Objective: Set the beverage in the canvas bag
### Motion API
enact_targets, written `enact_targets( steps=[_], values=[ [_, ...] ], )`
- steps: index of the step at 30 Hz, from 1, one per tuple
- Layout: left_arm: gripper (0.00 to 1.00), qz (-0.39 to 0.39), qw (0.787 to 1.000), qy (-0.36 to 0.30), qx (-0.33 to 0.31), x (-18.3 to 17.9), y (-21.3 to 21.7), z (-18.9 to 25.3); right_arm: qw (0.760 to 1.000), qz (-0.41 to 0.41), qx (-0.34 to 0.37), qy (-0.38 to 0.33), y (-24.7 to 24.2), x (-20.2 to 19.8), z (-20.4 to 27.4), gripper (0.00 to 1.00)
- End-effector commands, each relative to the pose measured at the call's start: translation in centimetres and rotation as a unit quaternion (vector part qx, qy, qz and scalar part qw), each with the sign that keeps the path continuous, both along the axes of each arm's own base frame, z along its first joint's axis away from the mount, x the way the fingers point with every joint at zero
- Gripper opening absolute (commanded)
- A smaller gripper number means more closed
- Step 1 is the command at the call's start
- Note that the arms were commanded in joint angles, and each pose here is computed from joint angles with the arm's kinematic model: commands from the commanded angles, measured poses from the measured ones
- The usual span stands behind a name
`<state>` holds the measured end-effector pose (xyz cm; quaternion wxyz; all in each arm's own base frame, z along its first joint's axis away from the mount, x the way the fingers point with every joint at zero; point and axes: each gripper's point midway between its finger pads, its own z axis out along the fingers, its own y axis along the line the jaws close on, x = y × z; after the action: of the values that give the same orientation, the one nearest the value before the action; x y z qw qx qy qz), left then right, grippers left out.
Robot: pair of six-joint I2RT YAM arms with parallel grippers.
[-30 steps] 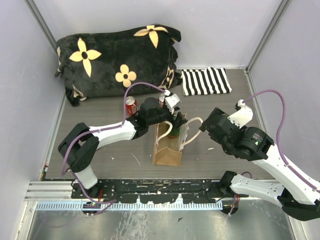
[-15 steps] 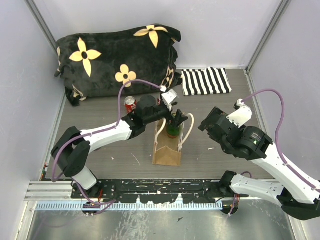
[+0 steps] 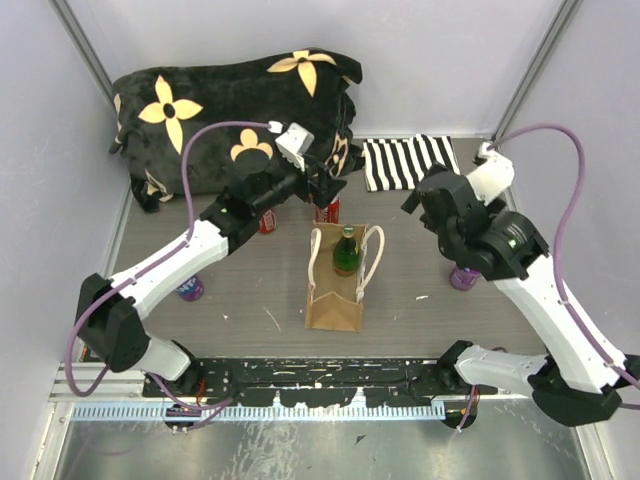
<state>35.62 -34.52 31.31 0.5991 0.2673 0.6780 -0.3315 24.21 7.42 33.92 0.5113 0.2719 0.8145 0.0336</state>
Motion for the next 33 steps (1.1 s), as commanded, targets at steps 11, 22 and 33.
enact_targets(
  steps=[11, 22, 33],
  values=[
    [0.99, 0.043, 0.999, 0.025, 0.0, -2.1, 6.2, 2.4, 0.989, 0.077, -0.009, 0.125, -2.0, 16.0, -3.1, 1.0],
    [0.99, 0.085, 0.994, 0.053, 0.044, -3.7, 13.3, 0.7, 0.939, 0.006, 0.0, 0.343, -14.1, 7.4, -11.1, 1.0],
    [0.99, 0.068, 0.993, 0.077, 0.053, -5.9, 14.0, -0.8, 0.904, 0.009, 0.045, 0.426, -15.5, 2.7, -17.7, 1.0]
  ],
)
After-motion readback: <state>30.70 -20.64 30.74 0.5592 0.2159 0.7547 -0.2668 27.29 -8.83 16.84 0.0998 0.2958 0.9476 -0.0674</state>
